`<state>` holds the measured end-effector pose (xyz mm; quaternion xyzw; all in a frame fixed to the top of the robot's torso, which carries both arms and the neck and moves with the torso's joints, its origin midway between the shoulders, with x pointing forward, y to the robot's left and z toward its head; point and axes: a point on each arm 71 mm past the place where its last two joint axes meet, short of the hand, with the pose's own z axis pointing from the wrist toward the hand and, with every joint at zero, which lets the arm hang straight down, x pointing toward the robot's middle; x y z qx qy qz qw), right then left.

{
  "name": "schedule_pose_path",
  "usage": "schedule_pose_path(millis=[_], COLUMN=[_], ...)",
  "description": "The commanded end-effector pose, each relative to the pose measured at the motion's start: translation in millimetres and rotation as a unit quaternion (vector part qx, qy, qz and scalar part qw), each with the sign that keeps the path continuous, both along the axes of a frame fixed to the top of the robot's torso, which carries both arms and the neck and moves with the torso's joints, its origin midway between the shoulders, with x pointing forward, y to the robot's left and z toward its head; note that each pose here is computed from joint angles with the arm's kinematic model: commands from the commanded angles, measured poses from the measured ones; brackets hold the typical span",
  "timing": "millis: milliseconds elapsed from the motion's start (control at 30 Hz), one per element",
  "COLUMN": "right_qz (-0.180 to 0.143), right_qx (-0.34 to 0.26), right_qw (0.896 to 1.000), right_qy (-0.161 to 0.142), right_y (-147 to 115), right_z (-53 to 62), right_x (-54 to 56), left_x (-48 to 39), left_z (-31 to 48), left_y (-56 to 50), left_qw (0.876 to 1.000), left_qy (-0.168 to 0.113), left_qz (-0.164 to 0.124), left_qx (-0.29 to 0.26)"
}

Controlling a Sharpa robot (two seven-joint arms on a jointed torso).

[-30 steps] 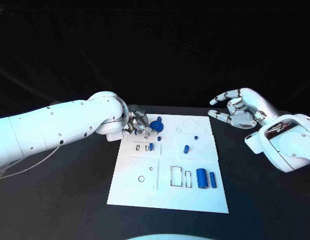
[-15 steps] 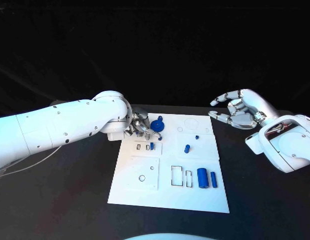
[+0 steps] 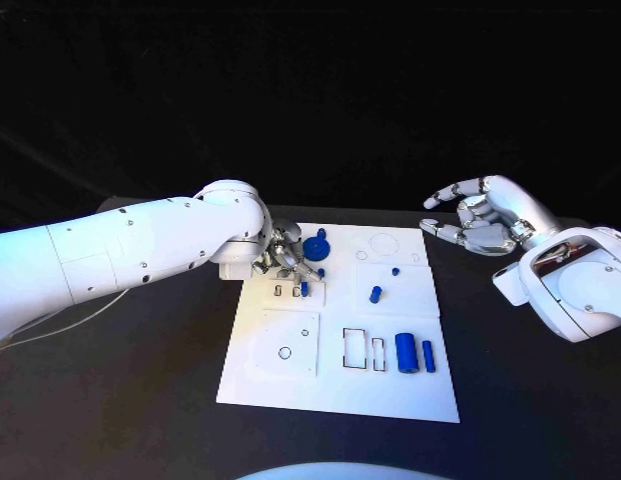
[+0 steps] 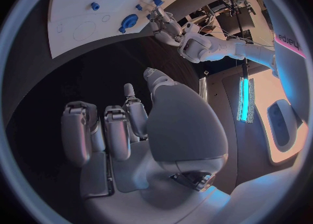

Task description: Assemble the parts on the task board

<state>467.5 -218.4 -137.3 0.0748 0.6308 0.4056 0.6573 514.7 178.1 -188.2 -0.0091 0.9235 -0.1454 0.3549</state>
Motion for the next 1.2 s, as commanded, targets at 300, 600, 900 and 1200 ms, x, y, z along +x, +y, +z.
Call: schedule_pose_path(millis=[300, 600, 900, 1200], right_qz=[0.003, 0.003, 0.002, 0.002], right_qx=[-0.006, -0.007, -0.007, -0.007], right_qw=[1.0, 1.0, 1.0, 1.0], right_qy=[0.001, 0.003, 0.004, 0.006], right_y=[1.0, 1.7, 1.7, 2.1], right_z=[-1.8, -3.3, -4.1, -6.2], right_x=[0.5, 0.9, 1.2, 1.5], left_x=[-0.7, -0.8, 0.0, -0.8], left_z=[-3.3, -4.2, -4.6, -4.9], left_y=[-1.5, -2.5, -3.1, -5.6], left_qw=[1.0, 0.999, 1.0, 1.0], left_qy=[0.018, 0.022, 0.022, 0.024], left_qz=[-0.015, -0.018, -0.015, -0.016], left_qx=[0.019, 0.021, 0.017, 0.013])
